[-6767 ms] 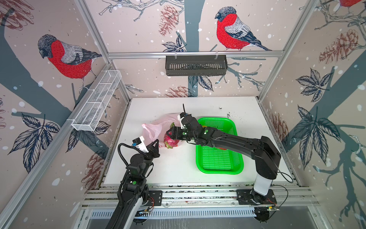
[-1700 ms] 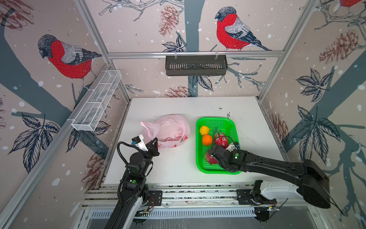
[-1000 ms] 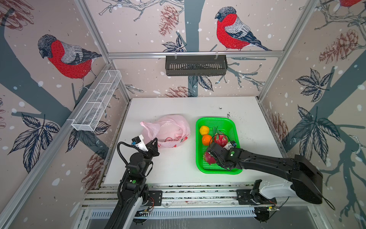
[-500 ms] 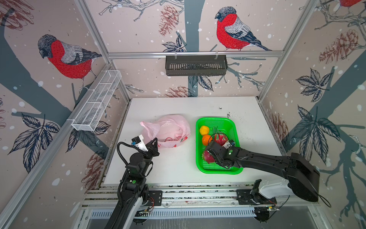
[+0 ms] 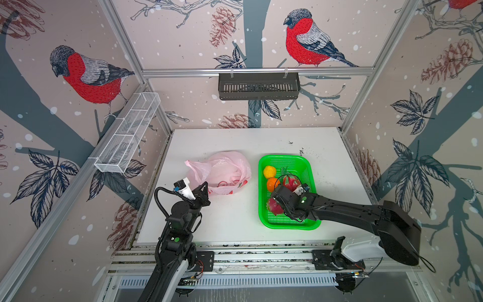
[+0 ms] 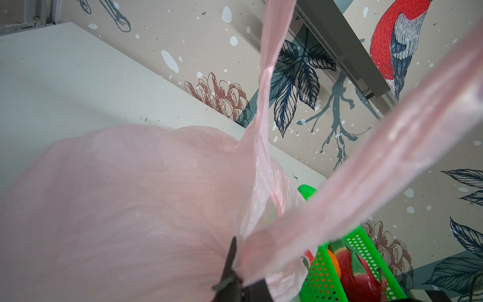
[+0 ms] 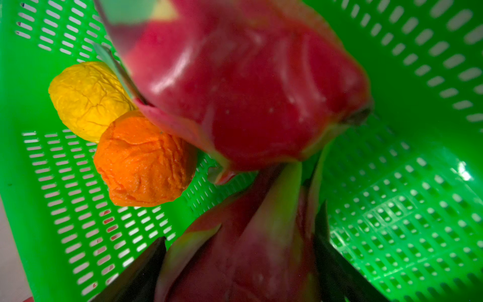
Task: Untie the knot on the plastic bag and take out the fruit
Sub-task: 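Lower the dragon fruit into the basket beside the other dragon fruit, then open the right gripper and raise it while the left gripper releases the bag handle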
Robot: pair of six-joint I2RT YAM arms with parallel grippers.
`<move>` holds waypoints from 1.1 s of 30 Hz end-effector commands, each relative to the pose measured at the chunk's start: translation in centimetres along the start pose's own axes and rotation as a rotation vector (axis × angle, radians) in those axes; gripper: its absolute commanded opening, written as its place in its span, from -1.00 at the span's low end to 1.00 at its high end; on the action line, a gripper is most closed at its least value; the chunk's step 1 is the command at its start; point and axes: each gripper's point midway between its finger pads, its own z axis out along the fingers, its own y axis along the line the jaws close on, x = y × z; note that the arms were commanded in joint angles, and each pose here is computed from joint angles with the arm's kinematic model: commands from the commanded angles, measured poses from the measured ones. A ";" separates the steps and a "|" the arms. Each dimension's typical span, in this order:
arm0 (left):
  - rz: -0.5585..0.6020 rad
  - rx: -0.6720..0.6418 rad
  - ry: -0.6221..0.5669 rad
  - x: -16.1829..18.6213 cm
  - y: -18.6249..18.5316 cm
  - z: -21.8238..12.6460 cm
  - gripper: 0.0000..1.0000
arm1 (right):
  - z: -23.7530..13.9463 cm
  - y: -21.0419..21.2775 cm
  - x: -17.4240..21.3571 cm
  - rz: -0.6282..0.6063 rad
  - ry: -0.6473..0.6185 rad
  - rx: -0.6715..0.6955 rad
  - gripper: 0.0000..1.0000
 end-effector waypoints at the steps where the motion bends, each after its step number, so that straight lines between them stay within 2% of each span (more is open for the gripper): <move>1: 0.015 0.029 -0.033 -0.9 -0.8 0.0 -1.00 | 0.0 -0.2 0.3 -0.020 0.016 0.015 0.80; 14: 0.014 0.036 -0.033 -1.0 -0.9 0.0 -1.00 | -0.7 0.2 -0.2 -0.019 0.001 0.002 1.00; 33: 0.000 0.069 -0.021 -0.9 -1.5 0.5 -1.00 | -3.0 0.7 -1.4 -0.001 -0.049 -0.038 0.99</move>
